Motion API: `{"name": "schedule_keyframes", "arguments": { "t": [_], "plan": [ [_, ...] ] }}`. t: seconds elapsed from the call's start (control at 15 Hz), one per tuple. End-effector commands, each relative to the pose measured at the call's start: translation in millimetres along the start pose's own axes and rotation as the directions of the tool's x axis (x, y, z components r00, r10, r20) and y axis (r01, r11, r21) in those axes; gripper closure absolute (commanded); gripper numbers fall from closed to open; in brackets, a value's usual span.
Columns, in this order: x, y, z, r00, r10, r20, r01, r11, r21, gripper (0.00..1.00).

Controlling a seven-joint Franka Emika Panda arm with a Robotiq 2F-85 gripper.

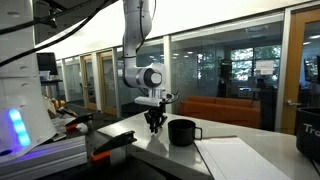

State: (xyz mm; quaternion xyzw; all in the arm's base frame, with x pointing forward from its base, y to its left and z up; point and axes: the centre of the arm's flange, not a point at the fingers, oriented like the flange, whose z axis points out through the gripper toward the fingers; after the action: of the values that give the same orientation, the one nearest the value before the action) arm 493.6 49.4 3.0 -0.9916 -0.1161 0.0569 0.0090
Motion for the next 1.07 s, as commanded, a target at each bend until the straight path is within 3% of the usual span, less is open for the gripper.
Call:
{"name": "schedule_keyframes", "arguments": {
  "t": [0.0, 0.47, 1.0],
  "plan": [
    [6, -3, 1, 1.0, -0.005, -0.017, 0.005, 1.0, -0.022, 0.49],
    [5, -8, -15, 1.0, 0.009, -0.016, -0.009, 0.999, -0.037, 0.02],
    [-1, -7, -111, 0.986, 0.167, -0.02, -0.168, 0.981, -0.097, 0.0]
  ]
}}
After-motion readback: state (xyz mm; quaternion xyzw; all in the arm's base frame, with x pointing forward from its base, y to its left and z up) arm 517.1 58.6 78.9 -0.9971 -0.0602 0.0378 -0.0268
